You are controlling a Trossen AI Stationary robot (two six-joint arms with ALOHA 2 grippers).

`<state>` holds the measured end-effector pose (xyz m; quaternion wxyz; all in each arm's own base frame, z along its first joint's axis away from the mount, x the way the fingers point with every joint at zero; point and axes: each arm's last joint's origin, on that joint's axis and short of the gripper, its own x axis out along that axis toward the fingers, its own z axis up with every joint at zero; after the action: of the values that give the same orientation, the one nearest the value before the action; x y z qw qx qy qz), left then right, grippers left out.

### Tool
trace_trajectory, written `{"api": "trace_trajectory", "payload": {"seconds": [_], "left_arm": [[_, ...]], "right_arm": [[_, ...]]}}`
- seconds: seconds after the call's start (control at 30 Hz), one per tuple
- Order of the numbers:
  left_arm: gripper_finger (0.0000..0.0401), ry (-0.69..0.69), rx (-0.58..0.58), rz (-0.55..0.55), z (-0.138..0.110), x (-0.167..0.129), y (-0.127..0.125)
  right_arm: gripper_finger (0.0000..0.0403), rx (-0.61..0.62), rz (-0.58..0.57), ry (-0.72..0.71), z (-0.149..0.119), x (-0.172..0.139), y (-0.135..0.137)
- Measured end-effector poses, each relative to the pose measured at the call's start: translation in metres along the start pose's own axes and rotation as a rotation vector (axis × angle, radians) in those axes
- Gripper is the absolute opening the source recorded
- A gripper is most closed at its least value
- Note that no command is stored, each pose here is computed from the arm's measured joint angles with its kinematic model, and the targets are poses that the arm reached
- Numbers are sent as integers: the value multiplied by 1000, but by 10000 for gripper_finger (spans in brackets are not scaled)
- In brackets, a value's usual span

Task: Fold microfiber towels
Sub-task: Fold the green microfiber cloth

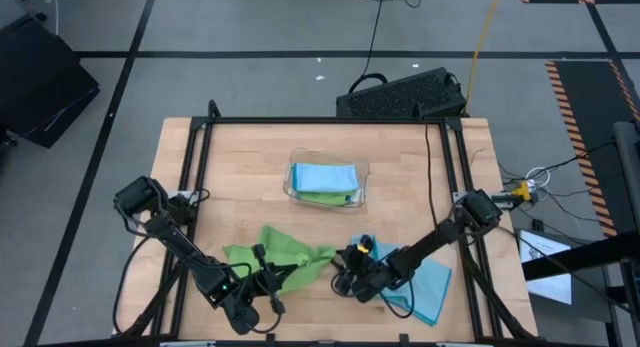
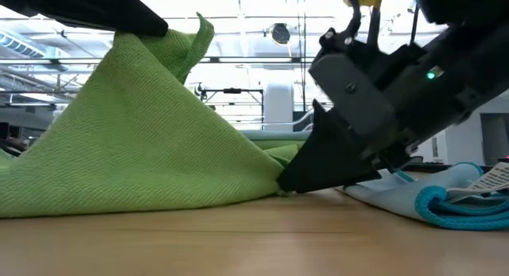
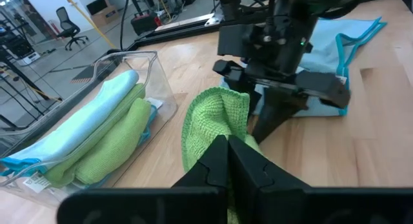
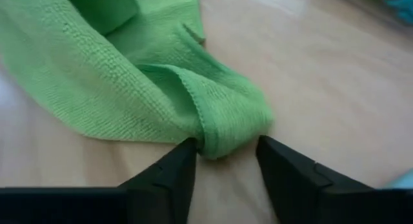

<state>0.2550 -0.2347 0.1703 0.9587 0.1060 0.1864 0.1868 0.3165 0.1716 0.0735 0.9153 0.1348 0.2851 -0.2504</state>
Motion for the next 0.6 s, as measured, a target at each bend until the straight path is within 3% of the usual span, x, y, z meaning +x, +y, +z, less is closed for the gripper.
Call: {"api": "trace_trajectory", "payload": {"seconds": [0.33, 0.47, 0.6], "left_arm": [[8, 1, 2, -1, 0, 0, 0], [4, 9, 2, -18, 0, 0, -1], [9, 27, 3, -61, -1, -2, -3]], "right_arm": [[15, -74, -43, -11, 6, 8, -7], [9, -118, -54, -22, 9, 8, -8], [3, -245, -101, -35, 17, 2, -13]]}}
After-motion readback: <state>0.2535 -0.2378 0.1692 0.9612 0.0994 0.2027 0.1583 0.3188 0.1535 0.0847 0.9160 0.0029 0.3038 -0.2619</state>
